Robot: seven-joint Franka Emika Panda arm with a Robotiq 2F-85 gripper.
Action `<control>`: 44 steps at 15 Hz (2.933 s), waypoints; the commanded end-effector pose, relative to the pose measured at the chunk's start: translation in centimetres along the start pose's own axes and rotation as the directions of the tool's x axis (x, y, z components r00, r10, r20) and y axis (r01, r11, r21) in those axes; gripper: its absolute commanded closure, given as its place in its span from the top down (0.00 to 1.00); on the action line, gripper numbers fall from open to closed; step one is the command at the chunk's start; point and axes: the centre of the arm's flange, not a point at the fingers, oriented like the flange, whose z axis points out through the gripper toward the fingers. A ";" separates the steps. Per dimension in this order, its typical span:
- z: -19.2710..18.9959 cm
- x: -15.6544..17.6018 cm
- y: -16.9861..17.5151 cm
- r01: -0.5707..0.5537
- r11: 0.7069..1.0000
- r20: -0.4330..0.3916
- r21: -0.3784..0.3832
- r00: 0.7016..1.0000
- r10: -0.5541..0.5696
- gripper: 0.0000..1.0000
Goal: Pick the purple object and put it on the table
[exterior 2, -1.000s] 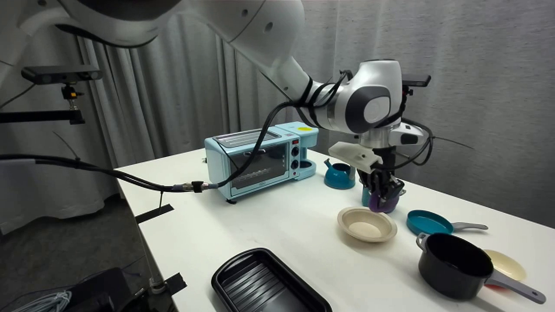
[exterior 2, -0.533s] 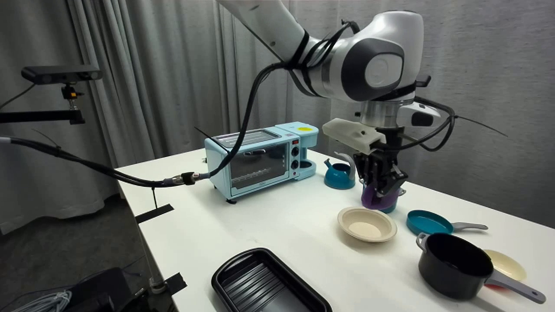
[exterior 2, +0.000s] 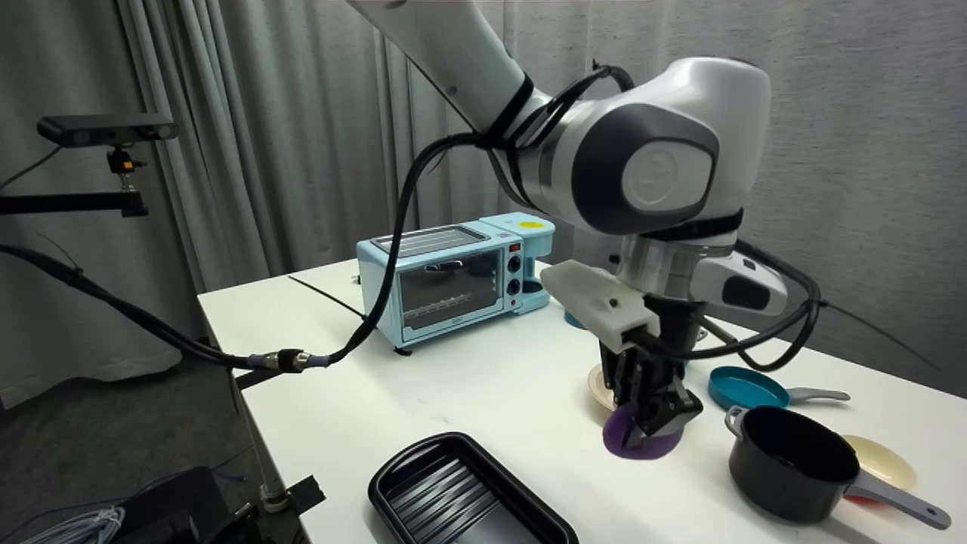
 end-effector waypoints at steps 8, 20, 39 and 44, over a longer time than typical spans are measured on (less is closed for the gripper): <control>9.3 1.4 2.2 -0.107 0.990 -0.014 -0.096 0.994 0.106 0.04; 5.1 0.7 3.9 -0.178 0.981 -0.060 -0.072 0.983 0.174 0.88; -3.7 0.8 4.4 -0.197 0.980 -0.201 0.025 0.959 0.198 1.00; -3.7 0.8 4.4 -0.197 0.980 -0.201 0.025 0.959 0.198 1.00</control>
